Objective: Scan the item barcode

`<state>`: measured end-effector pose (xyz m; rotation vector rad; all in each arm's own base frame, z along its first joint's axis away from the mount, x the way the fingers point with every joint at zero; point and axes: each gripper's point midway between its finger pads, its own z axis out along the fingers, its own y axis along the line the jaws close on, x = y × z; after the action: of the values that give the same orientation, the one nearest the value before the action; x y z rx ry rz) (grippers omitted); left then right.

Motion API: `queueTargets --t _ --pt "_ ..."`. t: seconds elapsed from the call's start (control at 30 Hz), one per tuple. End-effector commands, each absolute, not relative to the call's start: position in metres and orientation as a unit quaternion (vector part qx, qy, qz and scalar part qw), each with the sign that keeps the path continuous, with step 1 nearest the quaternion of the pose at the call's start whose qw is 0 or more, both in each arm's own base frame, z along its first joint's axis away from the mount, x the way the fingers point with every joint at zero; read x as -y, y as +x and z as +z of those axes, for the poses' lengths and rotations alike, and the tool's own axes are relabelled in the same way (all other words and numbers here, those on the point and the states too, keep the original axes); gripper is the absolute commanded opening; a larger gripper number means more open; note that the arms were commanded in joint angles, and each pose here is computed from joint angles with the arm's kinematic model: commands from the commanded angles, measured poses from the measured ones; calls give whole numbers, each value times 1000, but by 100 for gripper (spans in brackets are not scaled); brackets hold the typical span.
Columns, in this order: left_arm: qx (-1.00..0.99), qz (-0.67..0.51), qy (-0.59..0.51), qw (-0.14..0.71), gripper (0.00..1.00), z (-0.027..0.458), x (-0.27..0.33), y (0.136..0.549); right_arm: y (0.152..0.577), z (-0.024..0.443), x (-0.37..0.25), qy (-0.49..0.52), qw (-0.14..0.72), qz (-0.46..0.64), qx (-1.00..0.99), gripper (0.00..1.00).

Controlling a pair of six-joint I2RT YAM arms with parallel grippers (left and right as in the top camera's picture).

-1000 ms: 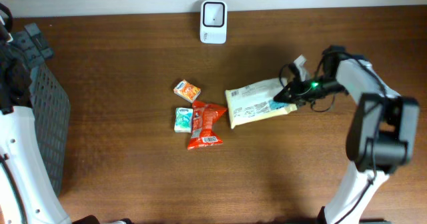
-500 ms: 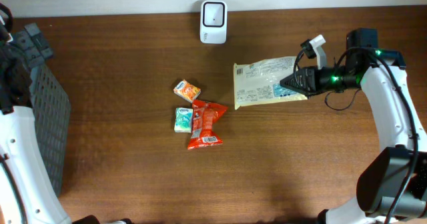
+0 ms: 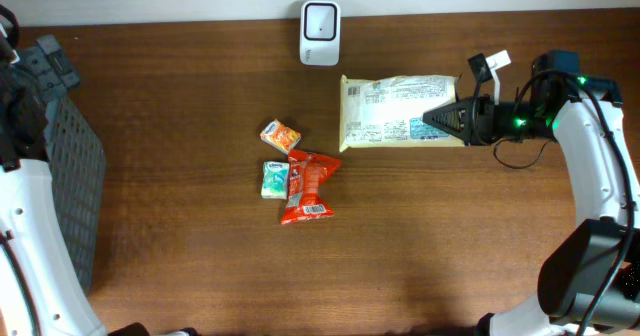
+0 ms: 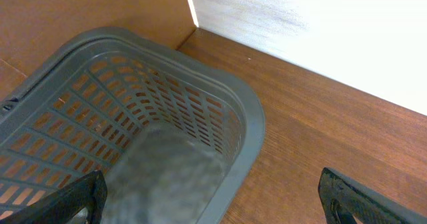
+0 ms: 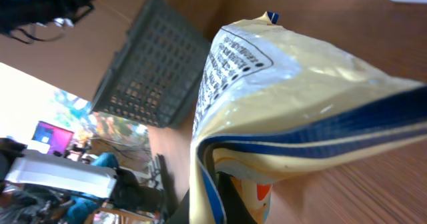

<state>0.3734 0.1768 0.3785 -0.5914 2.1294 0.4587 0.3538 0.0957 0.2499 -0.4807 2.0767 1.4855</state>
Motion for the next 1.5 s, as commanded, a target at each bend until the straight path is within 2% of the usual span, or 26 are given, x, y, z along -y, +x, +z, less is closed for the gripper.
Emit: queueTargets --t 0.0,0.53,0.67,0.83,0.87,1.03,1.17,1.33,1.47 --pt "-853 188 -235 427 99 379 -178 373 352 290 -100 -192 312 596 -715 4" --pt "-853 188 -235 427 99 379 -178 373 340 338 -104 -192 327 620 -687 4" --pt "-853 188 -235 427 99 379 -178 373 342 337 -103 -189 320 602 -707 4" --pt "-853 188 -235 427 99 379 -178 373 364 286 -100 -151 251 417 -860 4" --pt "-853 188 -235 427 99 379 -178 373 373 280 -100 -146 251 351 -890 4" --pt "-853 188 -235 427 99 379 -178 373 410 278 -99 -141 296 167 -930 4" --pt "-853 188 -235 427 99 379 -178 373 440 256 -101 -155 313 32 -936 4" --pt "-853 188 -235 427 99 379 -178 373 470 233 -112 -201 323 -96 -920 4" --pt "-853 188 -235 427 99 379 -178 373 480 226 -126 -249 328 -147 -899 4"
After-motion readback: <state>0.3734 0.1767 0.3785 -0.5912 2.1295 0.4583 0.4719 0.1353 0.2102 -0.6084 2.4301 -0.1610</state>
